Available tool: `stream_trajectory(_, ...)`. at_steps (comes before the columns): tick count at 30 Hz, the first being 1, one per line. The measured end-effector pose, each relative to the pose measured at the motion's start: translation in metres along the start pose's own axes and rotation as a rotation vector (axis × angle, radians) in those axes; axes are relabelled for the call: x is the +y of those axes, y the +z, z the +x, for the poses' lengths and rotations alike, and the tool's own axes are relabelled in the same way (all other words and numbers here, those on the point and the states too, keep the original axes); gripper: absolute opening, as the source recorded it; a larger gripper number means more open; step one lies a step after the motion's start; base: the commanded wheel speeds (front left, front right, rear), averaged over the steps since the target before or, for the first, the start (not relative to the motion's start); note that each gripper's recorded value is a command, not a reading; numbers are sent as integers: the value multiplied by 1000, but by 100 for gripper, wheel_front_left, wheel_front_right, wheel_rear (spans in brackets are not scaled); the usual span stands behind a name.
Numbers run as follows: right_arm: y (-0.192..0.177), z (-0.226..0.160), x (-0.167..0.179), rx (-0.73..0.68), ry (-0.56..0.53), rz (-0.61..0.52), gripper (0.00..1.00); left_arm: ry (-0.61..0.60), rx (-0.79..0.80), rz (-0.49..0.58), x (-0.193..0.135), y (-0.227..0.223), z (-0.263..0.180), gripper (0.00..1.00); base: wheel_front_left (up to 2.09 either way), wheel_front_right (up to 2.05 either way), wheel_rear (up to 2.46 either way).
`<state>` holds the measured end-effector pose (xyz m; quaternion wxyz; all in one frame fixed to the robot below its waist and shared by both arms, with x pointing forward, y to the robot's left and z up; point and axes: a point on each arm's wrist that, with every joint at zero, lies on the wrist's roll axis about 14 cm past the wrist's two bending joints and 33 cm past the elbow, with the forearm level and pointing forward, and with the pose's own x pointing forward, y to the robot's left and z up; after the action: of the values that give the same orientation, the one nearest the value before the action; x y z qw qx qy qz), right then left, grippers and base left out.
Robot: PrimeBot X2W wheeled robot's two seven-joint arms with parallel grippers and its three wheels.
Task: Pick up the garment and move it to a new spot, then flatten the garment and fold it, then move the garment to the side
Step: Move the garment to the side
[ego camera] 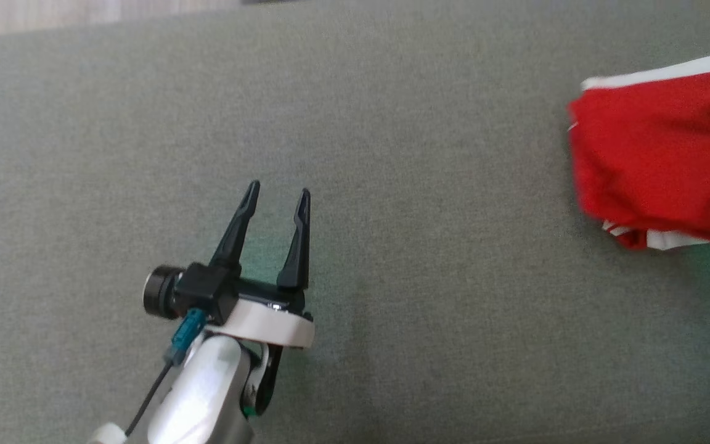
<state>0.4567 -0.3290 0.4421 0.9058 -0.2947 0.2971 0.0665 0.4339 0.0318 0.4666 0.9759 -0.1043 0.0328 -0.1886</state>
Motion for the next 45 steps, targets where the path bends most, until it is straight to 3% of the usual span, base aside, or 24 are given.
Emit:
stream_trajectory(4,-23,4,-22,70,-38,-6,0,0,14,-3,5,-8,10,100,0,0,0)
stream_trajectory(9,-46,14,-21,144,-36,1,0,3,35,-6,11,-18,15,100,0,0,0)
stream_trajectory(18,-53,23,-22,160,-47,10,0,17,33,-4,19,-17,19,100,0,0,0)
stream_trajectory(19,-50,23,-24,145,-56,13,100,18,31,-2,19,-16,19,100,0,0,0)
stream_trajectory(26,-19,15,-45,20,-132,73,100,25,-7,10,19,0,16,100,0,0,0)
stream_trajectory(35,84,-22,-52,-396,-191,189,100,62,-96,23,20,36,-4,100,0,0,0)
stream_trajectory(39,125,-52,-39,-596,-194,327,100,81,-131,29,20,50,-18,100,0,0,0)
stream_trajectory(45,138,-88,9,-761,-139,603,100,116,-174,17,24,65,-41,100,0,0,0)
